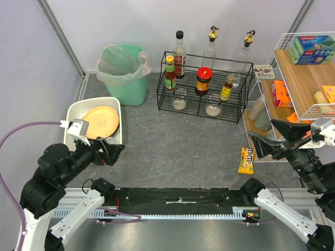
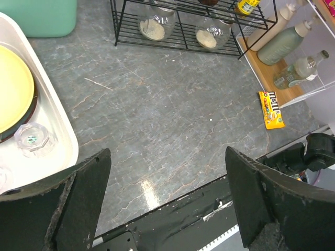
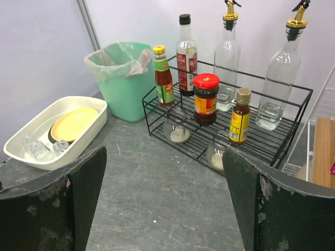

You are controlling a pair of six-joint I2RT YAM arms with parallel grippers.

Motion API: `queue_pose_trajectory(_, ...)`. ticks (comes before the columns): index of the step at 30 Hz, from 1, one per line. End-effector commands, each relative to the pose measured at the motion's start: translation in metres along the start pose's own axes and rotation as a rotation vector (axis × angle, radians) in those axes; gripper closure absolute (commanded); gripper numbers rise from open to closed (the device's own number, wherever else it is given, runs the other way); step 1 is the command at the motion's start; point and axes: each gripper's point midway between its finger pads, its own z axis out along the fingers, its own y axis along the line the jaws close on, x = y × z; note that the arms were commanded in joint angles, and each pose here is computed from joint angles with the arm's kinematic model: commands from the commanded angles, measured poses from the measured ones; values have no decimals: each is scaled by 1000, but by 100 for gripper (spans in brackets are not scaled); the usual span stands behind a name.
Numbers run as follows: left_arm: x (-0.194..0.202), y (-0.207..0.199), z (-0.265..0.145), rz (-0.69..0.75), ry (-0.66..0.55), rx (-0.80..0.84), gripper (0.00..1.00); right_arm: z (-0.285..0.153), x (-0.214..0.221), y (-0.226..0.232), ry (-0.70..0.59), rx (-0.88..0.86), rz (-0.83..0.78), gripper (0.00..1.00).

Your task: Clear the kitchen counter

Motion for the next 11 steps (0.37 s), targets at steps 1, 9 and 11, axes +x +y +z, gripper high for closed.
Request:
queue_pose_trajectory(1,-4,9,-10,38,-14,-44,5,-7,-14,8,-35,-53,-14,2)
queue_pose_trajectory(9,-7,-2,-2,12,-19,2,4,-7,-23,12,-67,-73,4,2)
queue_pose_trajectory(11,-10,-3,-5,16,-32,11,3,-6,-22,12,-65,-68,6,2)
